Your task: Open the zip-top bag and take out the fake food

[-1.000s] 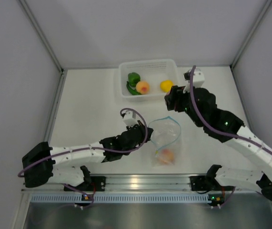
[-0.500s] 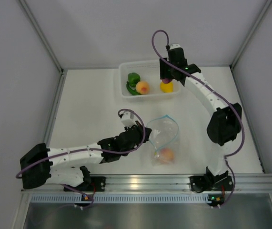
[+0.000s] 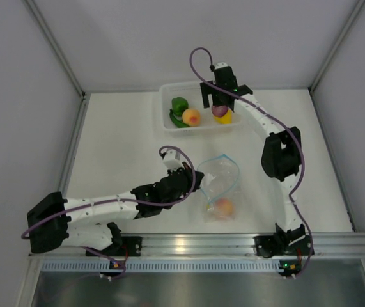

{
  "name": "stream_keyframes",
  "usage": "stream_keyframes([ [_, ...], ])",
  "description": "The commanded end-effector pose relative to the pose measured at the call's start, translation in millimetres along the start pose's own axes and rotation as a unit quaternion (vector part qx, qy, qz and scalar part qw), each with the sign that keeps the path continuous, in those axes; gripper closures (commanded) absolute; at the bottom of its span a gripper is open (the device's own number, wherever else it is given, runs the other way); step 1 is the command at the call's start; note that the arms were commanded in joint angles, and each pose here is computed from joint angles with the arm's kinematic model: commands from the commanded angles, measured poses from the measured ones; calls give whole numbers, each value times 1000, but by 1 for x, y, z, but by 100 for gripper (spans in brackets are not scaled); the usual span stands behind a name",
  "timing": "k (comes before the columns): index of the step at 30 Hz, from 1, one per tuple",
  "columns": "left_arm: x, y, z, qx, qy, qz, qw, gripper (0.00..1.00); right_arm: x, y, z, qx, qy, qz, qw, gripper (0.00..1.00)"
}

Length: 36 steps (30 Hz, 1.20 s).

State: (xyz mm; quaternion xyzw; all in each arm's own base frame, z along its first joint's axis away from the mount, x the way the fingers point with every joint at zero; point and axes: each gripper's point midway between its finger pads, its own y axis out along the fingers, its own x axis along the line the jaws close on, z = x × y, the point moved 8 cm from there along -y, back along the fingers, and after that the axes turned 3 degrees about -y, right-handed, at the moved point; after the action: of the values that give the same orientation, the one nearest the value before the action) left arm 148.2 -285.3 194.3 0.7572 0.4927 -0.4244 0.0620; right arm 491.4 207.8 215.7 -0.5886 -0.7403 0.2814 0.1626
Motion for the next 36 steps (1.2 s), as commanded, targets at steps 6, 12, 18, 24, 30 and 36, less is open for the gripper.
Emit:
stream_keyframes([
  [6,-6,-6,-7,-13,-10,22,1000,100,-9,-54,-50,-101,16,5,995,1],
  [12,-11,-5,-10,-13,-14,28,999,100,-12,-116,-59,-144,30,-43,988,0],
  [18,-17,-6,-15,-22,-14,34,999,100,-6,-194,-48,-120,59,-131,982,14],
  [24,-27,-8,-22,-29,-20,44,998,100,-1,-263,2,-116,78,-178,974,24],
  [30,-36,-5,-24,-31,-35,48,998,100,5,-311,65,-100,98,-222,965,45],
  [36,-53,1,-28,-33,-45,57,997,100,16,-339,112,-82,116,-242,960,57],
])
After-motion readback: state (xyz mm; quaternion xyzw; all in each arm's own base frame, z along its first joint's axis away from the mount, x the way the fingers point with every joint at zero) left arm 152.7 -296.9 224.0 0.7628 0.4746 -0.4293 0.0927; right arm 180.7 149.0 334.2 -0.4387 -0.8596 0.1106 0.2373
